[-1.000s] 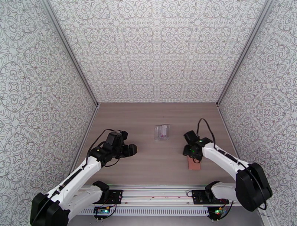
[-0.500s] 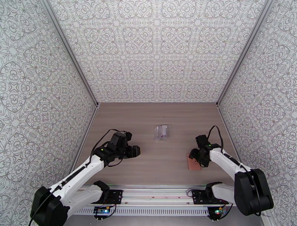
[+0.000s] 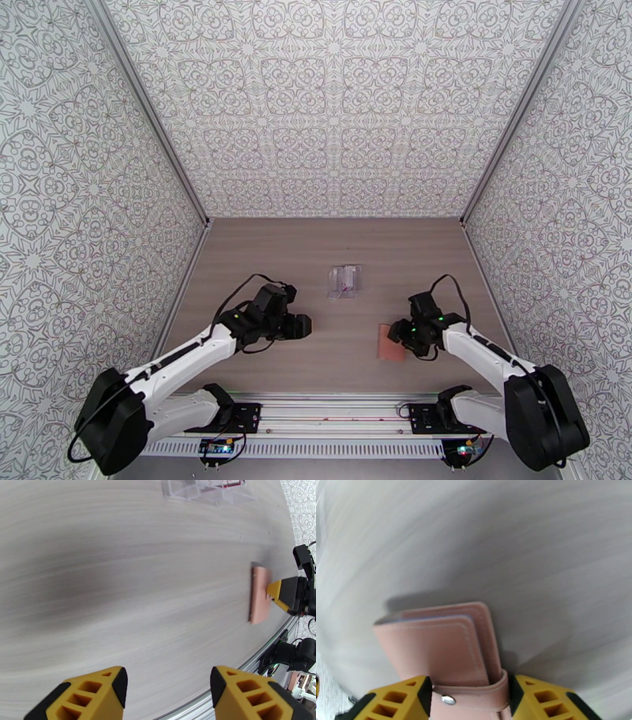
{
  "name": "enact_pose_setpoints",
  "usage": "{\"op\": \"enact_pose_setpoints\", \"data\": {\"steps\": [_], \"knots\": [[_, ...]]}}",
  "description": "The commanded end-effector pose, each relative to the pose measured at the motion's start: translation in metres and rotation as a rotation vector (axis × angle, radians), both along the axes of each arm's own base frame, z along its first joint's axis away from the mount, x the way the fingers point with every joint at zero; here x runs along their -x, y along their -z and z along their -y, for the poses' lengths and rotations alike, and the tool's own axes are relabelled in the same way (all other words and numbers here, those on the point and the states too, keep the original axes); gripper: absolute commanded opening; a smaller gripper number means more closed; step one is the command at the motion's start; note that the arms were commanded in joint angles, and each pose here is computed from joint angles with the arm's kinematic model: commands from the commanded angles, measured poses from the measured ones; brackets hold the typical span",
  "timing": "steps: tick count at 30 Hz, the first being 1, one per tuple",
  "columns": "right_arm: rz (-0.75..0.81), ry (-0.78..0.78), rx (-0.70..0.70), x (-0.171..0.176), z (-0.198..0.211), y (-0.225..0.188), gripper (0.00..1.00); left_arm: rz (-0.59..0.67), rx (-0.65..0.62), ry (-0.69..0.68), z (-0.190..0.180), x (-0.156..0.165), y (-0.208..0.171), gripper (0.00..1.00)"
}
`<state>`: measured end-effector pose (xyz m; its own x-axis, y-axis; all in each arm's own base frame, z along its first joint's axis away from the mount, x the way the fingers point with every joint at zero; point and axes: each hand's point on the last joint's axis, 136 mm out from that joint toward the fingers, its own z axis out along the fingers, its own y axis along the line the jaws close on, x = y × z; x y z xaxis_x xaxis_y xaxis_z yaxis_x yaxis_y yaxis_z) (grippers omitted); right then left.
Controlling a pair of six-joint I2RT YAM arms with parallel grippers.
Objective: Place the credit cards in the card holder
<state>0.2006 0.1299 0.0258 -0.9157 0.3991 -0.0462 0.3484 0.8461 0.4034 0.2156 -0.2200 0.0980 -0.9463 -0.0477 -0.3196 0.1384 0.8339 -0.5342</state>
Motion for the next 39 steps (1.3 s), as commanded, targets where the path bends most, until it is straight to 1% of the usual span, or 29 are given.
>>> {"op": "enact_pose_setpoints", "data": {"steps": [1,5,6,13,19,22,24,27,30,34,36,39], "knots": [[-0.008,-0.027,-0.083,0.001,-0.039,-0.004,0.55,0.007,0.032,-0.013,0.010,-0.004,0.006,0.62],[0.003,-0.109,-0.057,-0.001,-0.071,0.001,0.53,-0.011,0.036,-0.022,0.011,-0.003,0.018,0.62],[-0.007,-0.105,-0.064,-0.002,-0.080,0.001,0.52,-0.015,0.039,-0.022,0.011,-0.002,0.019,0.62],[0.004,-0.200,-0.119,0.001,-0.154,-0.005,0.51,-0.030,0.036,-0.029,0.004,0.007,0.025,0.61],[0.004,-0.215,-0.156,0.000,-0.185,-0.006,0.50,-0.056,0.034,-0.046,-0.004,0.018,0.038,0.59],[0.008,-0.225,-0.152,0.000,-0.189,-0.007,0.53,-0.067,0.042,-0.055,-0.005,0.020,0.042,0.57],[0.021,-0.238,-0.113,-0.002,-0.183,-0.009,0.57,-0.078,0.048,-0.054,-0.004,0.023,0.045,0.56],[0.059,-0.264,0.001,-0.005,-0.164,-0.015,0.62,-0.090,0.048,-0.054,-0.005,0.025,0.048,0.56],[0.101,-0.308,0.081,-0.010,-0.152,-0.029,0.63,-0.101,0.054,-0.053,-0.006,0.029,0.050,0.55],[0.111,-0.381,0.132,-0.010,-0.149,-0.039,0.61,-0.119,0.108,-0.047,0.001,0.034,0.051,0.52],[0.111,-0.400,0.129,-0.010,-0.151,-0.042,0.58,-0.126,0.126,-0.046,0.003,0.036,0.052,0.50],[0.108,-0.420,0.113,-0.010,-0.158,-0.043,0.51,-0.132,0.136,-0.050,0.006,0.037,0.055,0.47]]}}
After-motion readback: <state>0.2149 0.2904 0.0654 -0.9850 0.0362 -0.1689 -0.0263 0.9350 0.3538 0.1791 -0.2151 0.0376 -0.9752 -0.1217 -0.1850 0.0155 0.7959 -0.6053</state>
